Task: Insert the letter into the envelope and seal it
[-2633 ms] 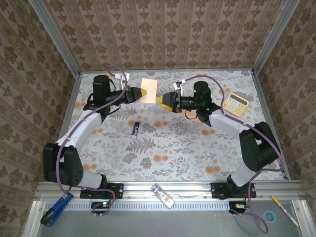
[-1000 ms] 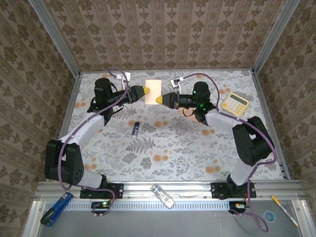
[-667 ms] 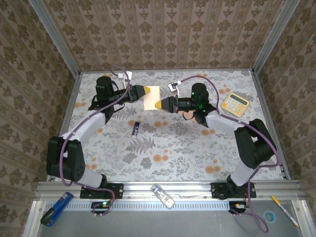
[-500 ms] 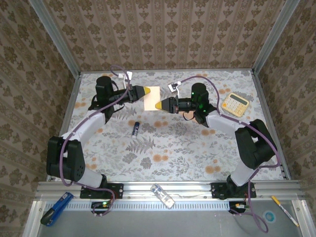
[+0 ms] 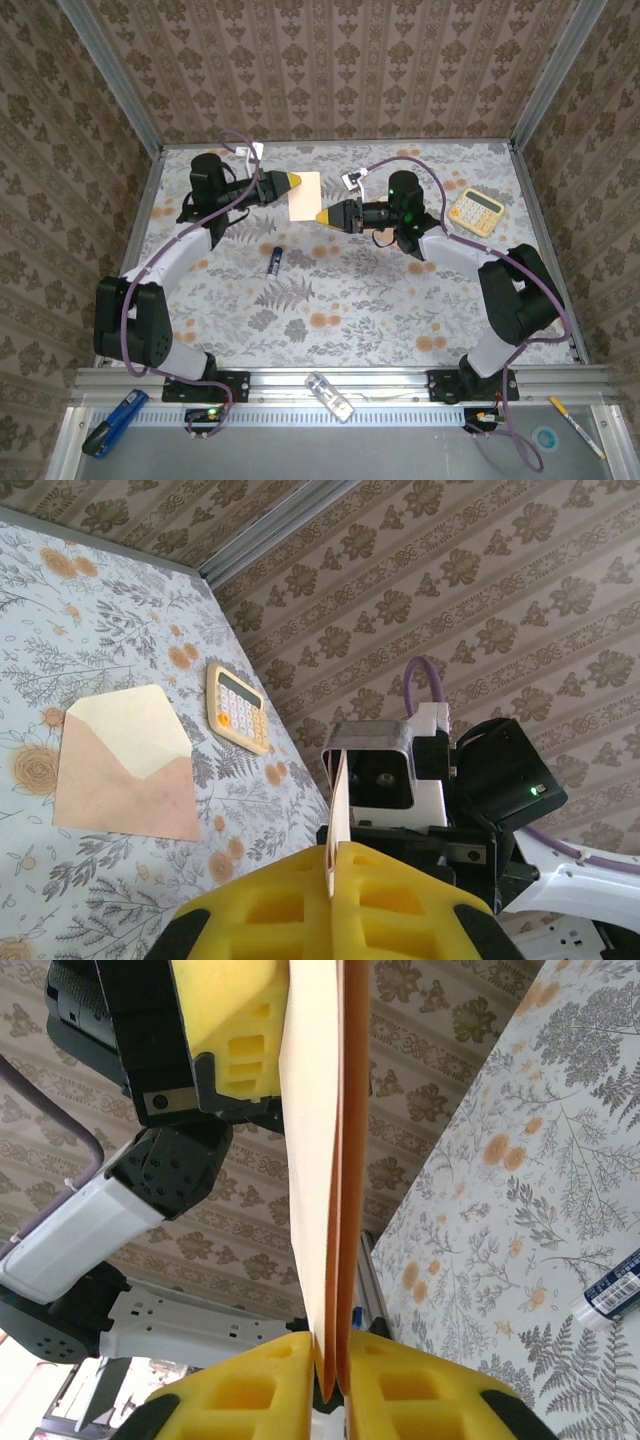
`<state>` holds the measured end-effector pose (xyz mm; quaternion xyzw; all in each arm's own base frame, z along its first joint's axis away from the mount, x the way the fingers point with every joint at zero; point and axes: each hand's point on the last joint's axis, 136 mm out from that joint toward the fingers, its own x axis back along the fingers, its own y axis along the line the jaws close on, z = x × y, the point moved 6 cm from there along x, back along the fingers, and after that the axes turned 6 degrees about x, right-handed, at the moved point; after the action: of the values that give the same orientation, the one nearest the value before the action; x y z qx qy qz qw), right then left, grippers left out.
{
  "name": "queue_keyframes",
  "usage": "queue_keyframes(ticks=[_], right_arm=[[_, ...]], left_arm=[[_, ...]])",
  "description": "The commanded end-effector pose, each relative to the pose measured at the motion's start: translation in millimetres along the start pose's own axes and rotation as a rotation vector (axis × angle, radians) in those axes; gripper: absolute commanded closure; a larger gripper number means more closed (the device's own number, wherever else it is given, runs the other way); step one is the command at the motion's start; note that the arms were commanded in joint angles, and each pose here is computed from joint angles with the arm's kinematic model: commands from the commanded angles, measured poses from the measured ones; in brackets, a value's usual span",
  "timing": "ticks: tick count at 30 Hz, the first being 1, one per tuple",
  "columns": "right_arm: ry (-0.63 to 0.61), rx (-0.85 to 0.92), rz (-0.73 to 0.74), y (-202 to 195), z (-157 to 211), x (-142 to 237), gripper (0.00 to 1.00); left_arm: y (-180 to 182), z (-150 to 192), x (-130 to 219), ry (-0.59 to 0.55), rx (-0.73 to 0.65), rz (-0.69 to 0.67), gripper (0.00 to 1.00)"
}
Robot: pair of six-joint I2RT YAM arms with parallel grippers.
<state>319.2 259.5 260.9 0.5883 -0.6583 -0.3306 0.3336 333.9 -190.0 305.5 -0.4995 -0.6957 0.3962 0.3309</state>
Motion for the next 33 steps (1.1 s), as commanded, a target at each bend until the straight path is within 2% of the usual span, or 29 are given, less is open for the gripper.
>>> queue_keyframes(ticks=[1, 3, 5, 10, 11, 14, 18, 19, 21, 22, 30, 33], right_arm=[[-0.004, 0.045, -0.033, 13, -1, 1, 0.87], [-0.007, 0.044, -0.036, 14, -2, 1, 0.91], [-0.013, 0.046, -0.038, 14, -4, 1, 0.99], [-0.029, 0.049, -0.045, 15, -8, 0, 1.00], [-0.032, 0.050, -0.047, 16, -9, 0, 1.00], [-0.042, 0.019, -0.037, 12, -9, -1, 1.00], [-0.054, -0.035, -0.026, 5, -8, -2, 1.00], [-0.055, -0.051, -0.016, 1, -6, -2, 1.00], [-0.059, -0.076, 0.005, -5, -1, -1, 1.00], [-0.056, -0.096, 0.019, -10, 3, -2, 1.00], [-0.029, -0.312, 0.161, -64, 37, -1, 1.00], [-0.013, -0.381, 0.216, -87, 51, -2, 1.00]], left_arm=[[-6, -6, 1, -0.024, -0.032, 0.025, 1.00], [-5, -6, 1, -0.026, -0.026, 0.026, 1.00], [-4, -5, 1, -0.027, -0.020, 0.028, 1.00], [-2, -3, 1, -0.029, -0.013, 0.027, 1.00], [0, -2, 1, -0.029, -0.011, 0.024, 0.95], [3, -1, 1, -0.029, -0.008, 0.012, 0.65], [8, 0, 1, -0.026, -0.011, -0.011, 0.43], [10, 1, 1, -0.024, -0.011, -0.017, 0.35], [14, 1, 2, -0.025, -0.009, -0.044, 0.07], [17, 1, 3, -0.029, -0.005, -0.063, 0.00], [24, -2, 24, -0.053, -0.071, -0.274, 0.00], [23, -1, 28, -0.048, -0.085, -0.301, 0.00]])
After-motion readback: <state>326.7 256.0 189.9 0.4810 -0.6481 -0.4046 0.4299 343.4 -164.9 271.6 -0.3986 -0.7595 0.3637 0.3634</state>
